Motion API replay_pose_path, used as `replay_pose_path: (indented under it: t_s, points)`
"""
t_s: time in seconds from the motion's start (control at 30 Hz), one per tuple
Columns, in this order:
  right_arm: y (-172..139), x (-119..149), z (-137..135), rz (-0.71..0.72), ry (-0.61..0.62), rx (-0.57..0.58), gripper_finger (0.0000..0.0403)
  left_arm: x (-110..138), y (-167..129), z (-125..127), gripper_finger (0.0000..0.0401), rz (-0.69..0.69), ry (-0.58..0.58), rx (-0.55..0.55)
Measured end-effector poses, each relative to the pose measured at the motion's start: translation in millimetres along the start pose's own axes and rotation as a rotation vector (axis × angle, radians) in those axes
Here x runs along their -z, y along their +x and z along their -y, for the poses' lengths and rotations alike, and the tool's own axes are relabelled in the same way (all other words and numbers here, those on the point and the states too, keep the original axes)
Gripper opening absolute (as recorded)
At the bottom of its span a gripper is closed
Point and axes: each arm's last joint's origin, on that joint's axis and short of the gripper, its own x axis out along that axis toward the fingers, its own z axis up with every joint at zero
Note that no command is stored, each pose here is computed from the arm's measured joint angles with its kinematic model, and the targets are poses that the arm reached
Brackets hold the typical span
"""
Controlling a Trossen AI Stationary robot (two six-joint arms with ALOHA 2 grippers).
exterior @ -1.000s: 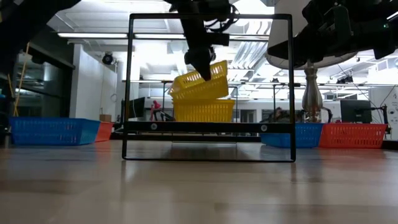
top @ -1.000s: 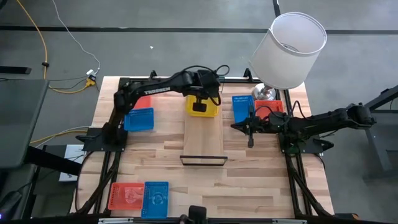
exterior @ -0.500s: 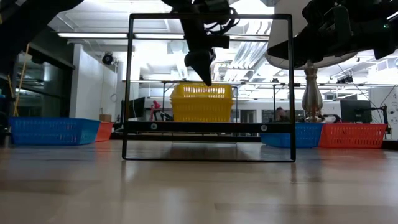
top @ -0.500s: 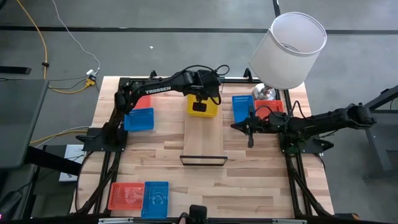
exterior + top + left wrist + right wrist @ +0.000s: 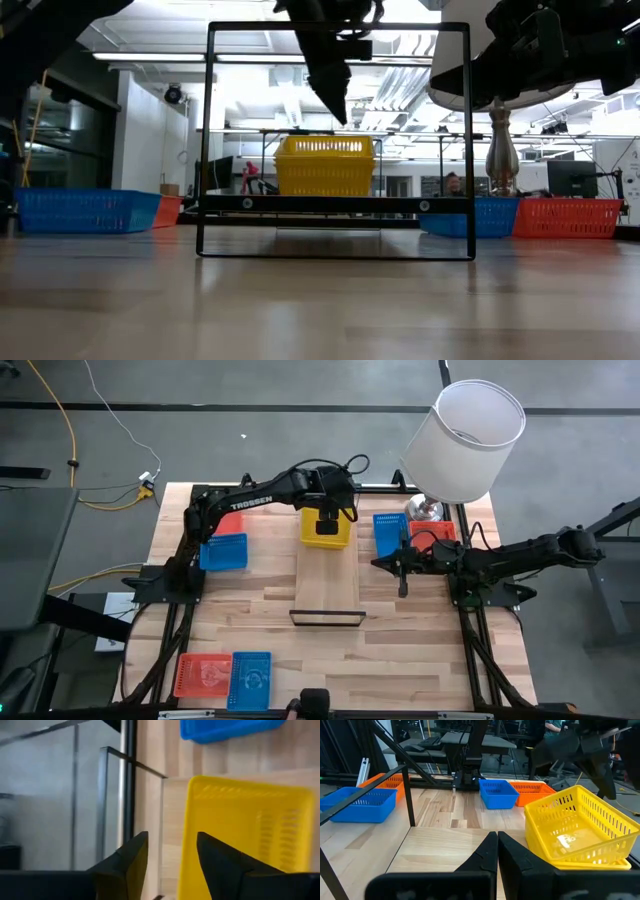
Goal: Stack baskets on shelf by color
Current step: Stack the yellow bin on top of the yellow bin on the shelf
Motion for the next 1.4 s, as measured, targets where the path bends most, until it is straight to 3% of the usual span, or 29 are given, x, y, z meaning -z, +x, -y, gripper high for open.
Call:
replay_pose_path:
  t_s: [0.1,0.27,0.63,0.7,0.83,1.07,1.2,1.4]
  points:
    - [0,0,0,0.000,0.000,0.000,0.0000,1,1,-2,0.0133,0.021,-0.083,0.056]
    - [0,0,0,0.000,-0.001,0.000,0.0000,-2,0,-1,0.0018,0.038,-0.266,0.056]
    - [0,1,0,-0.009,0.004,-0.003,0.0000,-35,-7,34,0.0001,0.271,-0.381,-0.087]
    - [0,2,0,-0.016,0.012,-0.005,0.0000,-26,-4,45,0.0000,0.268,-0.380,-0.103]
    - [0,5,-1,-0.047,0.027,-0.013,0.0000,-1,-6,62,0.0000,0.426,-0.451,-0.120]
    - [0,1,0,-0.012,0.017,-0.005,0.0000,67,4,76,0.0000,0.761,-0.698,-0.181]
    - [0,-2,0,0.025,0.009,0.002,0.0000,89,18,77,0.0000,0.759,-0.743,-0.202]
    - [0,-3,0,0.027,0.042,0.002,0.0000,93,34,67,0.0000,0.733,-0.777,-0.222]
